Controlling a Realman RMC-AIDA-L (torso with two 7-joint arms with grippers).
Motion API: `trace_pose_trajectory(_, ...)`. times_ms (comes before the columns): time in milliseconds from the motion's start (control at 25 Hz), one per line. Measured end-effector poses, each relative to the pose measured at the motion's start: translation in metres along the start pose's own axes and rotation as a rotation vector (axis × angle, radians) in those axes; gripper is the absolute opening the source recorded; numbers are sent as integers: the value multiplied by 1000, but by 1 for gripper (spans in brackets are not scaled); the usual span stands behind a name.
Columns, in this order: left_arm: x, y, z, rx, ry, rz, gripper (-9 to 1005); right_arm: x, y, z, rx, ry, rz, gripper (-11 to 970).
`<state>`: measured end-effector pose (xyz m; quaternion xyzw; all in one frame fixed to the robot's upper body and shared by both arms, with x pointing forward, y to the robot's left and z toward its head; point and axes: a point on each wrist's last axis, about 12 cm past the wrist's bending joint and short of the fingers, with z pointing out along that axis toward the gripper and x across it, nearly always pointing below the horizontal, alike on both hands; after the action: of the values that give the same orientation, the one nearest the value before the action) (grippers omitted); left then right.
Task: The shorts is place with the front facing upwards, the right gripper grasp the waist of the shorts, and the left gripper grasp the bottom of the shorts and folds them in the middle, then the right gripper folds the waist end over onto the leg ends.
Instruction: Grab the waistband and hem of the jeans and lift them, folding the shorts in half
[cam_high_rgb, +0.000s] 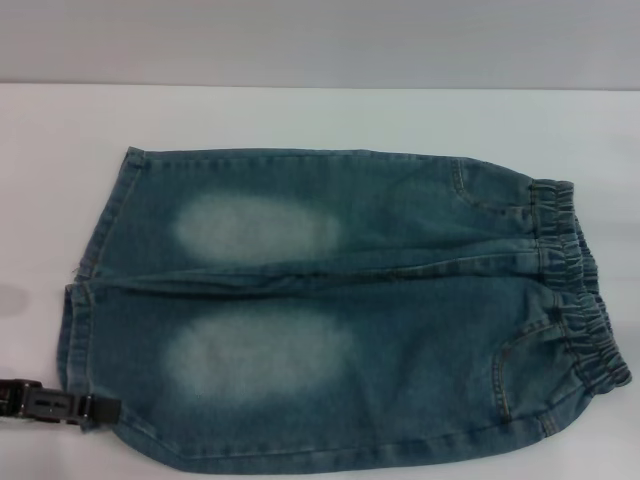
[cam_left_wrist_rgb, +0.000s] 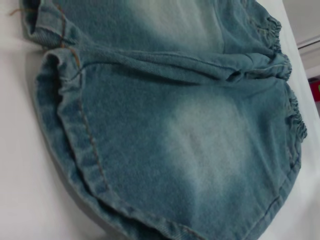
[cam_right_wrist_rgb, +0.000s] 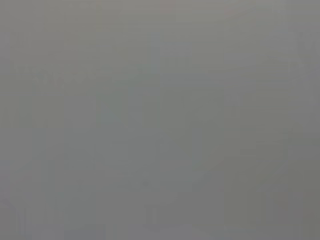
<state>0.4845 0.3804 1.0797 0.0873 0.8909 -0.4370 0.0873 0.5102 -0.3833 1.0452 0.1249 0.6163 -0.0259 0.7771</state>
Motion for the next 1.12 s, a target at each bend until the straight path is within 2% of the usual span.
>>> trace_pose_trajectory(400,-1,-3,5,29,18,24,810,1,1,1,-1,4,2,798)
trace_pose_trajectory(680,-2,-2,2,13,6,16,811,2,3,3,2,11,6,797)
trace_pose_trajectory(1120,-4,2,4,-25,3,15,467,2,0,1,16,12,7,797)
